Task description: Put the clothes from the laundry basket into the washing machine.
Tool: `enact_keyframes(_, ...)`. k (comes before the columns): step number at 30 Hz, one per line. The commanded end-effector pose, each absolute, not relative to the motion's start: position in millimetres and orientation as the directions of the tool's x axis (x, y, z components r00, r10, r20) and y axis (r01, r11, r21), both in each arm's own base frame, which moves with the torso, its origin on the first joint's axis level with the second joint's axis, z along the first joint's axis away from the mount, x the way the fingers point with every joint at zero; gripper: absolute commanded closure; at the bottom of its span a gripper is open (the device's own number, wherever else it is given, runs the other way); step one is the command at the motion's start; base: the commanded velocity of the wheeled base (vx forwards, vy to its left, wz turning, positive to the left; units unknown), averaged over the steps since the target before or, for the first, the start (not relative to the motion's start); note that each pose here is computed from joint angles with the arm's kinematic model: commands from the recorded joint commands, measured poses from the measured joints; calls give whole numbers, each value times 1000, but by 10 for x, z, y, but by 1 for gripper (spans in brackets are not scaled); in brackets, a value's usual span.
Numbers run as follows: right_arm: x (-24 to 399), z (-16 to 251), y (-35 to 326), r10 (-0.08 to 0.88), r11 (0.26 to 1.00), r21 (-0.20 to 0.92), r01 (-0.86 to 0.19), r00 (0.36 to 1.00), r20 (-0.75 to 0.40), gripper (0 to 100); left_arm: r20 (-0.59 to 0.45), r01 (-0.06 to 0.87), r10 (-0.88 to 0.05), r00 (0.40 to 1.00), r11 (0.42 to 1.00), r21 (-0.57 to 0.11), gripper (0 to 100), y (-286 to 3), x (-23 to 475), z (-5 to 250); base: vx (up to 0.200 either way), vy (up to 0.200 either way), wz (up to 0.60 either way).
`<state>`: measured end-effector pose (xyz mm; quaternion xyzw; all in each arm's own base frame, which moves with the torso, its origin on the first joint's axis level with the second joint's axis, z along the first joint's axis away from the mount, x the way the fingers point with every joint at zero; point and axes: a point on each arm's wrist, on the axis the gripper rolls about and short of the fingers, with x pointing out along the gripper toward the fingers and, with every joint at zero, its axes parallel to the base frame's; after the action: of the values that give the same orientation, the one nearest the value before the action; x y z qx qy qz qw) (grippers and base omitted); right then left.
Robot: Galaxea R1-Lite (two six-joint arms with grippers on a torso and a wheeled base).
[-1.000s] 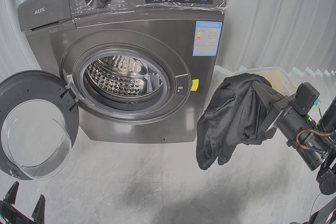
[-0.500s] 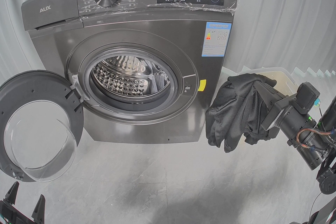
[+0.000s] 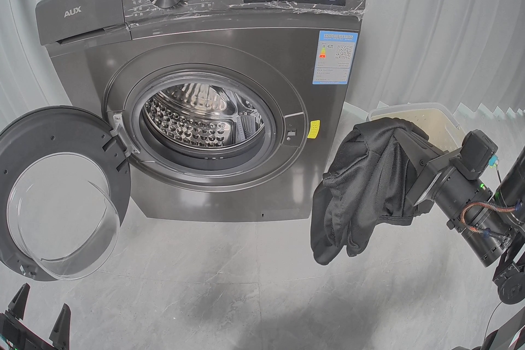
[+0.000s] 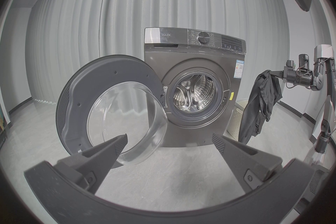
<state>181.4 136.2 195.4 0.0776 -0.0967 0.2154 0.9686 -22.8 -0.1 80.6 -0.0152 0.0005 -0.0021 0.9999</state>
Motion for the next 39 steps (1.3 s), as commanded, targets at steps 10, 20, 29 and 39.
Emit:
enact_keyframes(10, 1818, 1943, 1365, 403, 896, 107, -432, 889, 216, 100, 2, 5, -5, 1000, 1000, -31, 0, -1, -229, 764, 0, 120, 0)
enact_keyframes(20, 1819, 1919, 1366, 404, 896, 107, -431, 891, 207, 100, 0, 5, -5, 1000, 1000, -31, 0, -1, -229, 762, -100, 0, 0)
enact_keyframes(29, 1827, 1898, 1377, 407, 895, 109, -432, 892, 198, 100, 2, 5, -5, 1000, 1000, -31, 0, -1, -229, 764, 0, 0, 0)
enact_keyframes(39, 1829, 1870, 1383, 409, 895, 110, -433, 893, 187, 100, -2, 5, -5, 1000, 1000, -31, 0, -1, -228, 762, 0, 60, 0)
